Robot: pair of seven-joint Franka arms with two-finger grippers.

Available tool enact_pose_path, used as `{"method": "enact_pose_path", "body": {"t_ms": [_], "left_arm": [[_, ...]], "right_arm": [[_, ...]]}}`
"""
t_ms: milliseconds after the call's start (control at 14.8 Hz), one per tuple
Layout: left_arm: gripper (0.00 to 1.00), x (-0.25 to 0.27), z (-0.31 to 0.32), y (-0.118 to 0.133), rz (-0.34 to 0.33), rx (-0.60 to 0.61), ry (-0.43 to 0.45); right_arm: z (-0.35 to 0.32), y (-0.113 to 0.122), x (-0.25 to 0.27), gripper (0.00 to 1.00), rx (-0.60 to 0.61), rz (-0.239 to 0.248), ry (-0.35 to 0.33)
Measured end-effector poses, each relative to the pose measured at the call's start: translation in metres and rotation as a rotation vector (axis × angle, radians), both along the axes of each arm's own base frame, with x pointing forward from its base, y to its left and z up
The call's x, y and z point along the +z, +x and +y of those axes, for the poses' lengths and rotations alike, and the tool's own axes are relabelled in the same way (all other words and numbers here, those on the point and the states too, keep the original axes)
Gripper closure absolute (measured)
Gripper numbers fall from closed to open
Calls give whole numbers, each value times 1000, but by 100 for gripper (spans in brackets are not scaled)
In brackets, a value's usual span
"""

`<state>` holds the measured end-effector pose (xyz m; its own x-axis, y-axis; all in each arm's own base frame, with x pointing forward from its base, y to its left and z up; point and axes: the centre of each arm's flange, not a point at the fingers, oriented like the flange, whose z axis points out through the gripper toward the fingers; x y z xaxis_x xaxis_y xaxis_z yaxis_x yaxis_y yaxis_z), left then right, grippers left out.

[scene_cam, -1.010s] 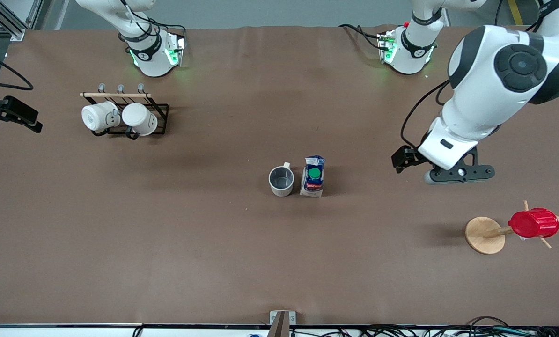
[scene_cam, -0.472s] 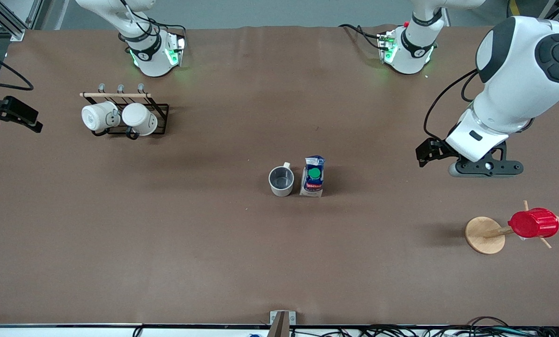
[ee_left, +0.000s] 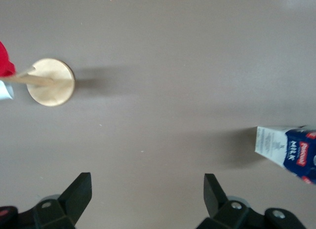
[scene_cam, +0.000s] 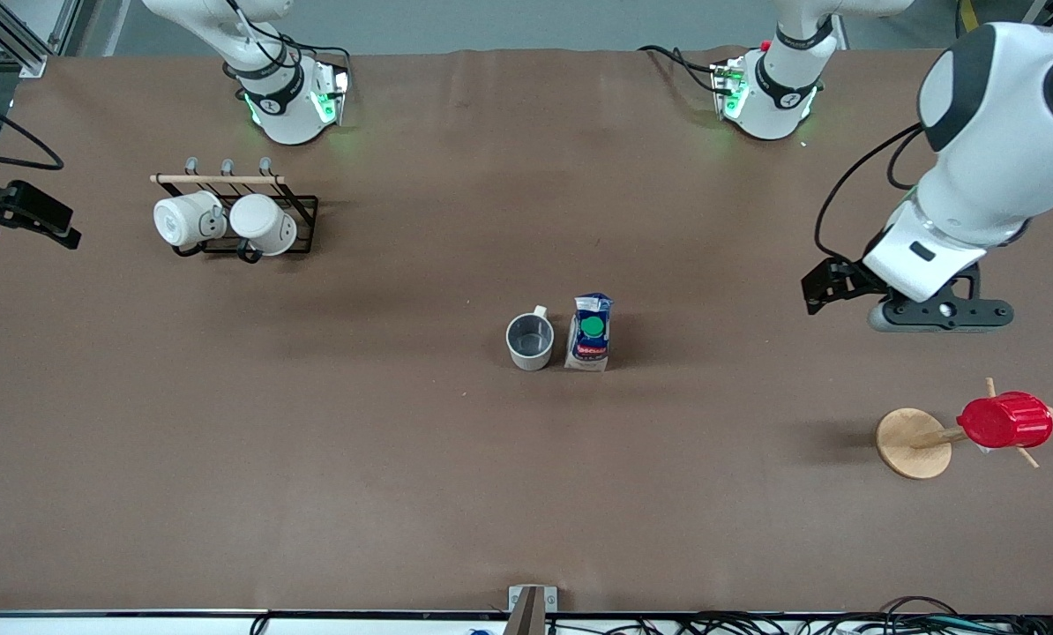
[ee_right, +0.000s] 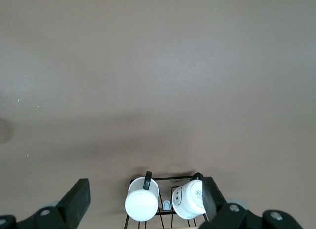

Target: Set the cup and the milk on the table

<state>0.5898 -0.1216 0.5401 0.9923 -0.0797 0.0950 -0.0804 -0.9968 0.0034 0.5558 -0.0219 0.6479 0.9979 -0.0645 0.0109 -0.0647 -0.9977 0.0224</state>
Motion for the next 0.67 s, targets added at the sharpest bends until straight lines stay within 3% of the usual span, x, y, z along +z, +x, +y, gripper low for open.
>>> {"method": "enact_pose_path", "body": {"t_ms": [674], "left_arm": [[0, 1, 43, 2, 22, 5, 10]], "right_arm": [[0, 0, 0, 0, 0, 1, 0]]}}
